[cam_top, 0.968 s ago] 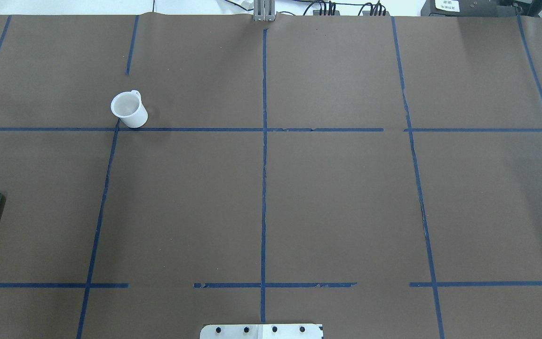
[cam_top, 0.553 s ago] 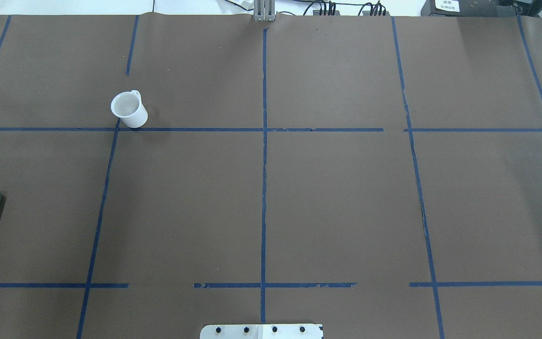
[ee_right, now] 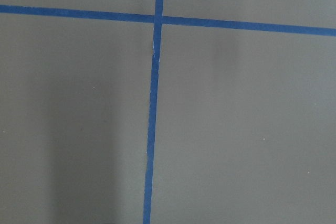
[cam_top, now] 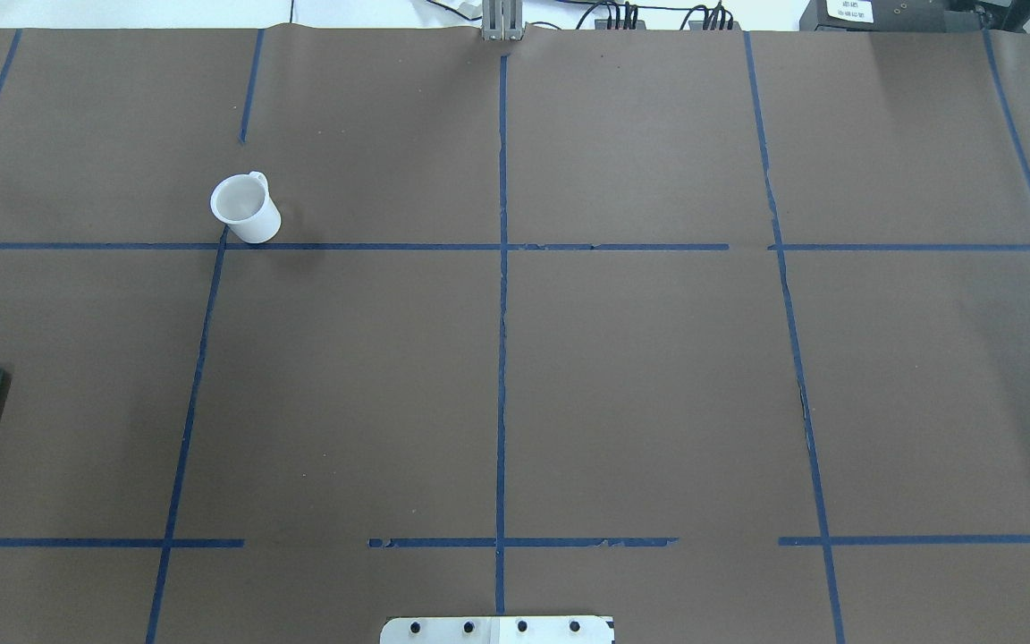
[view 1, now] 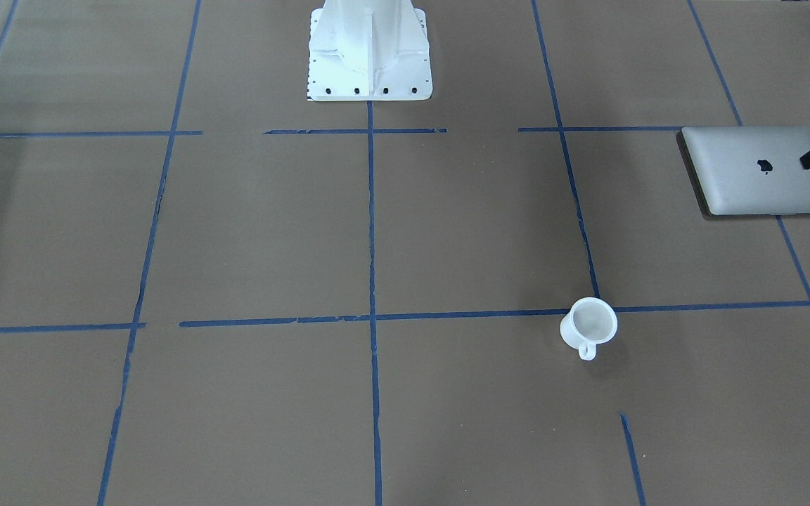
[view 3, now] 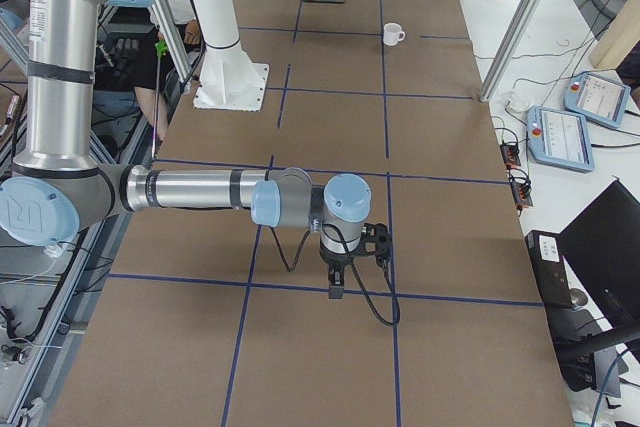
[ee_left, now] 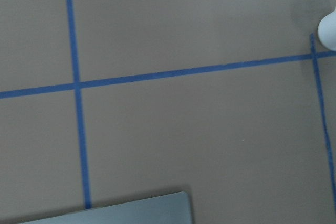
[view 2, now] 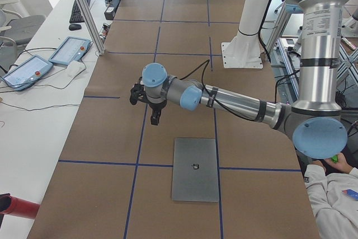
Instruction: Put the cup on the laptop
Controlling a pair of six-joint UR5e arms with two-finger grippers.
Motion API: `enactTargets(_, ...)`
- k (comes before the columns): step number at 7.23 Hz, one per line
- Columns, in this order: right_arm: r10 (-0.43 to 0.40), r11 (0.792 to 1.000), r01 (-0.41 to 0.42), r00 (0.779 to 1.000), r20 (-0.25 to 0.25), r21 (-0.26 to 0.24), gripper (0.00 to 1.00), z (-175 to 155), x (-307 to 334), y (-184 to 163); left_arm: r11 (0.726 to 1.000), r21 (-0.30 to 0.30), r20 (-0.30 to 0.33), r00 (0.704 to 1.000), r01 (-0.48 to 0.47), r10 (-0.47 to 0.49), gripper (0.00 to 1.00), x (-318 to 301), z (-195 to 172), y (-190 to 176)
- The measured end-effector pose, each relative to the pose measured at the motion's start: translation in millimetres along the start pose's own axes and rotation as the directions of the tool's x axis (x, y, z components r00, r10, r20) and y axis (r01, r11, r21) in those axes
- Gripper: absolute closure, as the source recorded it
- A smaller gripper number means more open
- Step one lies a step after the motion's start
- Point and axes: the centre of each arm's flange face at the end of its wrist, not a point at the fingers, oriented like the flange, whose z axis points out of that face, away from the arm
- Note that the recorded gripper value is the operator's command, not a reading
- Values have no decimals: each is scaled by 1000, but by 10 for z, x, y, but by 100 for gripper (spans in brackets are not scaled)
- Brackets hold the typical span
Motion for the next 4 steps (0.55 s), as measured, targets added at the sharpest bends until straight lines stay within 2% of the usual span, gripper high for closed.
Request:
enactTargets(2,-1,1000,1,1000,0,1,0,-1,-1,-1,999,-17,-4,999,-33,33,0,886,410,-651)
enactTargets(4,-1,1000,1,1000,0,1,0,-1,-1,-1,999,-19,46,999,-27,28,0,1452,826,-1323)
